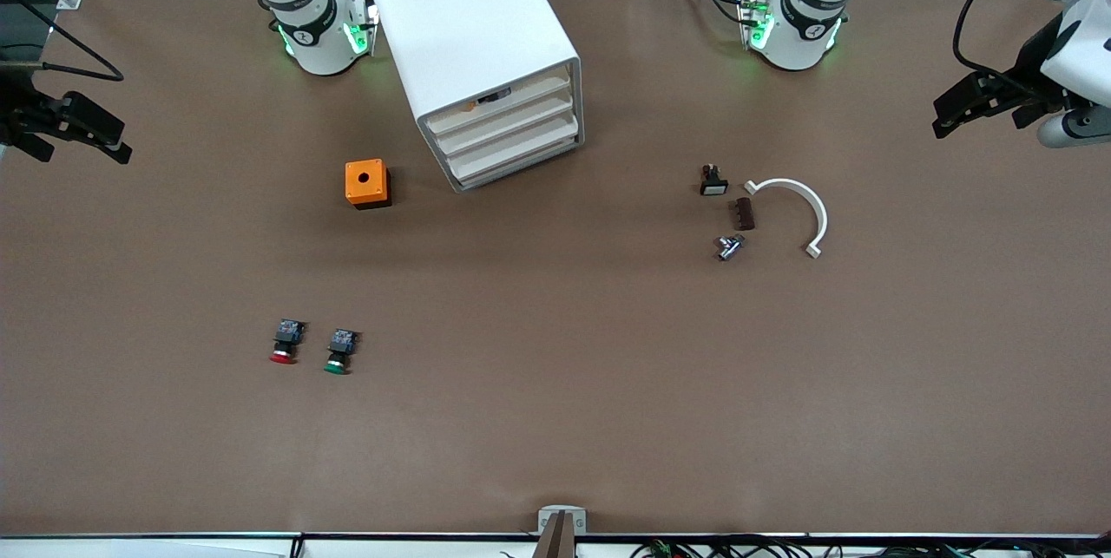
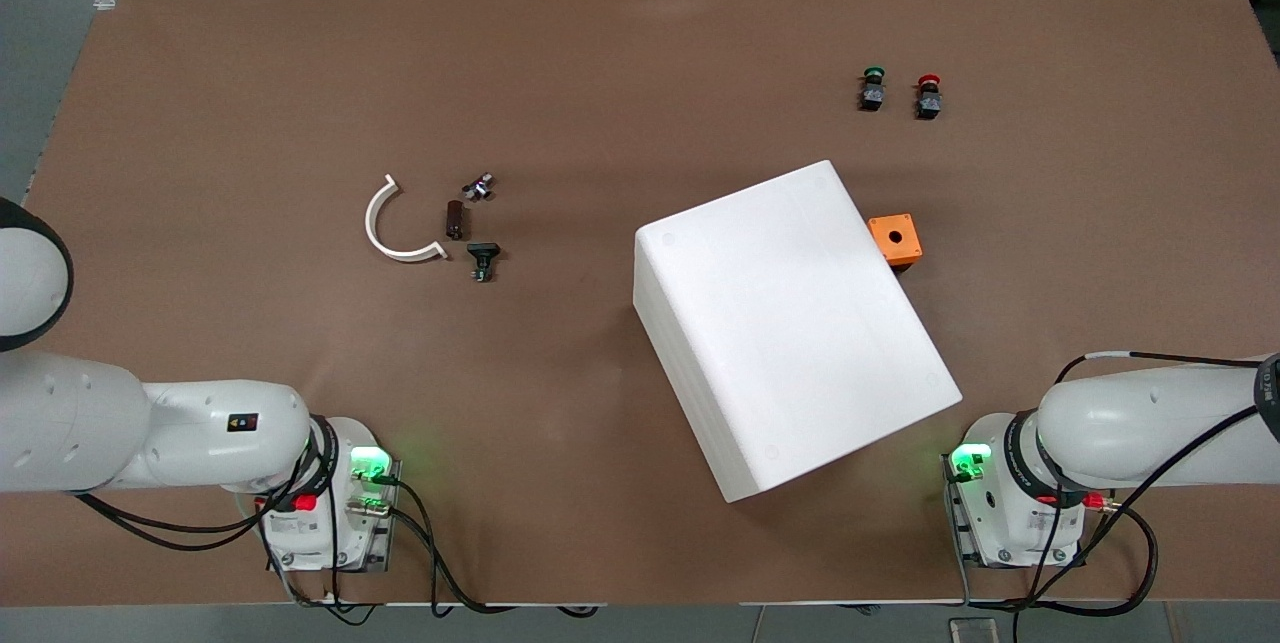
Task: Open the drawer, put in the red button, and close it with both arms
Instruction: 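Reach the right gripper to the red button while the left gripper approaches the cabinet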
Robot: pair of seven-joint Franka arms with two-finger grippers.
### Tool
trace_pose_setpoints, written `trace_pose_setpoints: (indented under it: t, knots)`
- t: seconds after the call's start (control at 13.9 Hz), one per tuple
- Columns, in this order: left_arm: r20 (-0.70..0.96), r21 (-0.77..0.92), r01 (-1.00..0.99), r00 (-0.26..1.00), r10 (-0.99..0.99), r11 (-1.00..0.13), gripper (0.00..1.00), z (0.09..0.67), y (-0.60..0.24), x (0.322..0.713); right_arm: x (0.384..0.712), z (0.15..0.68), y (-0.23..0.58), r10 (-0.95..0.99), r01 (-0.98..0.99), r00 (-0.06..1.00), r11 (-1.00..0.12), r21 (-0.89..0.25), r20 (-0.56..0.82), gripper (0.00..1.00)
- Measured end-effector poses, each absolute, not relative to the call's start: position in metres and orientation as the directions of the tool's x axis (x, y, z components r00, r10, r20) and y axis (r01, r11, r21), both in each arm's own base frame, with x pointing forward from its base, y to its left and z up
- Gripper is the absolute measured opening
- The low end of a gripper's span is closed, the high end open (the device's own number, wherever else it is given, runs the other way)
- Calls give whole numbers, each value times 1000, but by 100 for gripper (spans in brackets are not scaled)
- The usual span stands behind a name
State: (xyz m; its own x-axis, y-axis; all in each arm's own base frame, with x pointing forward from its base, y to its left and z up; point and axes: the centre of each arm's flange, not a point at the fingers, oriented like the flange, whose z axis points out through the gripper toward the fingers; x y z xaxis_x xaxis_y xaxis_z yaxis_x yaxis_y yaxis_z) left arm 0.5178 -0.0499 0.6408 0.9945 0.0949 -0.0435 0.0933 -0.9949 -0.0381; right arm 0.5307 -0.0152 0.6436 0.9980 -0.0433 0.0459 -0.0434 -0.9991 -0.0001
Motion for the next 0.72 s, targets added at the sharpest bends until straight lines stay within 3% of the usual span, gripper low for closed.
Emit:
trace_pose_setpoints:
  t: [0.43,0.72]
  knots:
    - [-49,-37,85,995,87,-996,100,637,-54,524,531,644,-15,-43,-43,998,-999,0,46,100]
    - [-130,-37,24,991,29,-999,100,587,-85,549,531,642,-16,-45,-45,998,-999,0,44,100]
